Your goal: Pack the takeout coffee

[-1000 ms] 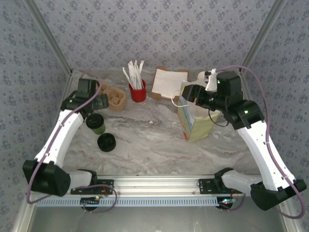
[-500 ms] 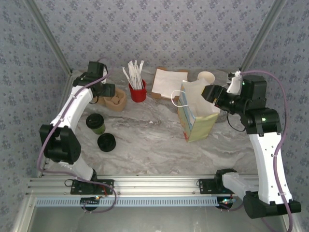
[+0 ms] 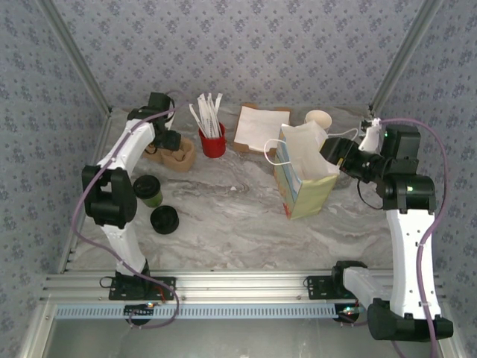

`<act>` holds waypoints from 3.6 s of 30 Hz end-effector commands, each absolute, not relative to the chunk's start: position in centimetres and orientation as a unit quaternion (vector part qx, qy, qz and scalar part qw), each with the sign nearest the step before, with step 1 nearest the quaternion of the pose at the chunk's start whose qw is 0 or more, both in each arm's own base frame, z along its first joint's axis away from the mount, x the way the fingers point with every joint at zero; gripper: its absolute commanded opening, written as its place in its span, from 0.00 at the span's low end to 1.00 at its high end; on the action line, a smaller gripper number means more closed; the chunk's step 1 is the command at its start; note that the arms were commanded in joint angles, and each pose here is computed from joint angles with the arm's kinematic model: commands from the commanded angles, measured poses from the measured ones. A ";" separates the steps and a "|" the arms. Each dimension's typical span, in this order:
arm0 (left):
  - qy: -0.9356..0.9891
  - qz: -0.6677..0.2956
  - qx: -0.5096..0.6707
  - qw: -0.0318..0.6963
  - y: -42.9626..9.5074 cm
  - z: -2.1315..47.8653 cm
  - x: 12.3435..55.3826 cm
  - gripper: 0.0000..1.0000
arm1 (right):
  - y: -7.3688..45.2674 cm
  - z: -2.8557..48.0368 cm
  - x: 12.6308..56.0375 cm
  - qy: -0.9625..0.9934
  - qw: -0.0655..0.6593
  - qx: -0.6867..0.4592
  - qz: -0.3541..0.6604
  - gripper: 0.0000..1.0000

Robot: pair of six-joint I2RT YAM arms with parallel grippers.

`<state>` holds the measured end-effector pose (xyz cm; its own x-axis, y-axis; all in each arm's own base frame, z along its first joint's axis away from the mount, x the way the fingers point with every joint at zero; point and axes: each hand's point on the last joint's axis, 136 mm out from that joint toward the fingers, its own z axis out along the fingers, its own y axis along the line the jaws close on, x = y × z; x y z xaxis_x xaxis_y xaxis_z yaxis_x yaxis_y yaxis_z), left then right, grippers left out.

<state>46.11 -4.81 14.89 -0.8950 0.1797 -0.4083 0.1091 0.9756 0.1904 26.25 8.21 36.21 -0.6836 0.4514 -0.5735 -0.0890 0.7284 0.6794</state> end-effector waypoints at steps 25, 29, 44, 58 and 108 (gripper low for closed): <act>0.970 0.078 0.092 0.211 -4.7 14.2 47.4 0.53 | 8.5 34.8 26.1 0.845 0.363 0.107 0.379 0.59; 0.968 0.079 0.093 0.221 -4.8 15.2 47.3 0.53 | 8.5 34.9 26.3 0.843 0.364 0.108 0.381 0.59; 0.961 0.089 0.088 0.246 -4.4 18.4 47.0 0.53 | 8.7 35.0 26.1 0.842 0.363 0.107 0.384 0.59; 0.970 0.087 0.104 0.203 -4.5 14.9 47.5 0.59 | 8.6 35.0 26.3 0.842 0.365 0.106 0.382 0.59; 0.968 0.084 0.099 0.216 -4.2 16.6 46.9 0.44 | 8.7 34.5 26.6 0.842 0.358 0.110 0.388 0.59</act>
